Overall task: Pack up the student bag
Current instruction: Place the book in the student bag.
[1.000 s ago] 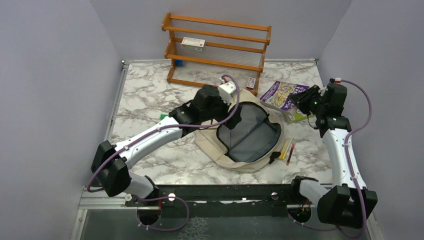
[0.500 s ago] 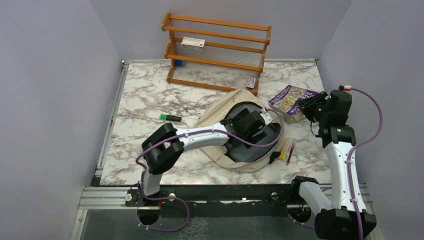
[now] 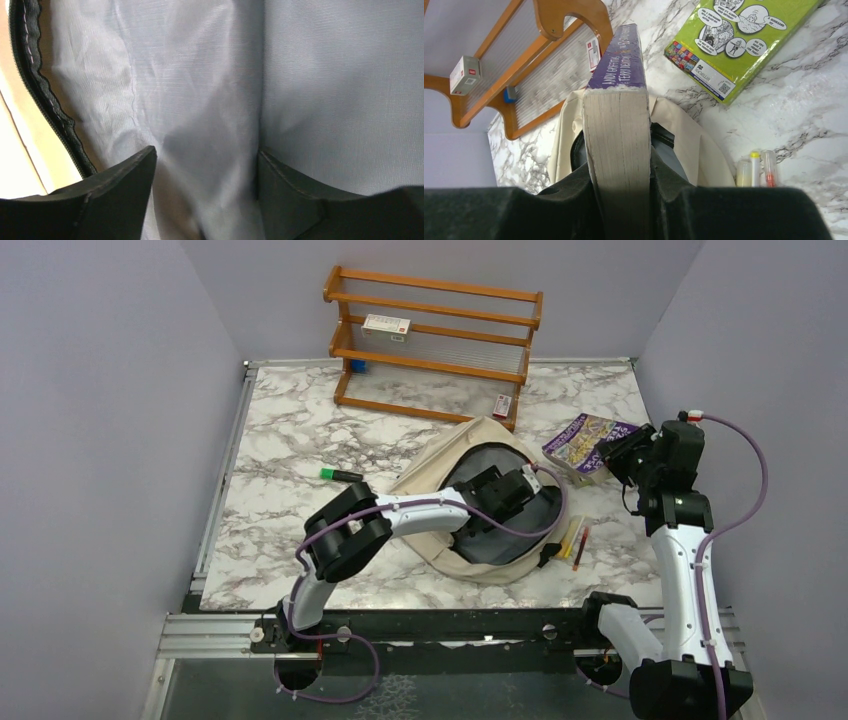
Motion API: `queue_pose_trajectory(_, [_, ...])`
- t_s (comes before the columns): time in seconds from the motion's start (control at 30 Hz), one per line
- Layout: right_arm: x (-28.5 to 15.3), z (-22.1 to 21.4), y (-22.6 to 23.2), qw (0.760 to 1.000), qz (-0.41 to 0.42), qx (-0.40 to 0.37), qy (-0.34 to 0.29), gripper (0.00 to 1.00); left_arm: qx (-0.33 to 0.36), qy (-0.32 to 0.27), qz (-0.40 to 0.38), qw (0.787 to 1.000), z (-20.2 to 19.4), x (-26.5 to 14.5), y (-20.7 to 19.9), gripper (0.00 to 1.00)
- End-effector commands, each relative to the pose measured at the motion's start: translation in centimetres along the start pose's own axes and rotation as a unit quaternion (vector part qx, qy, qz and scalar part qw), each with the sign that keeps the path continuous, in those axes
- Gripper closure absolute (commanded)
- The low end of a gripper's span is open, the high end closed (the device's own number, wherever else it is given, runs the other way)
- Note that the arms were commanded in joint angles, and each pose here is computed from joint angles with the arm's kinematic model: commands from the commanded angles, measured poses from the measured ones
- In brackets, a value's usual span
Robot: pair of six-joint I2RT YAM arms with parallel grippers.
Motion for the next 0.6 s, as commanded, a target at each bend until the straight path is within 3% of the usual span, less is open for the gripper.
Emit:
queue_pose_trajectory(0.0, [-1.1, 2.1, 2.1, 0.998, 0.046, -0.016, -0.040, 0.99, 0.011, -0.002, 0.040, 0.999, 0.5, 0.3, 0.9, 0.39])
queue_pose_trajectory(0.2, [-1.9, 2.8, 2.2, 0.997, 0.039, -0.025, -0.058, 0.99, -0.006, -0.035, 0.044, 0.998, 1.9, -0.9, 1.6, 0.65])
queue_pose_trajectory(0.47, [-4.0, 3.0, 2.8, 0.994, 0.061, -0.053, -0.071, 0.99, -0.043, -0.085, 0.019, 0.995, 4.1, -2.8, 2.7, 0.67])
queue_pose_trajectory(0.5, [-4.2, 2.9, 3.0, 0.994, 0.068, -0.056, -0.069, 0.99, -0.051, -0.089, 0.014, 0.995, 4.4, -3.0, 3.0, 0.70])
queue_pose_trajectory(0.57, [-4.5, 2.7, 2.9, 0.994, 0.065, -0.057, -0.061, 0.99, -0.072, -0.098, 0.002, 0.993, 5.2, -3.4, 3.7, 0.88])
Point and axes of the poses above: each gripper's point midway between its finger pads, its own x axis out along the fingers, its own y axis along the line the jaws close on, z = x × y, the point moved 5 cm from there along -x, back along the fingers
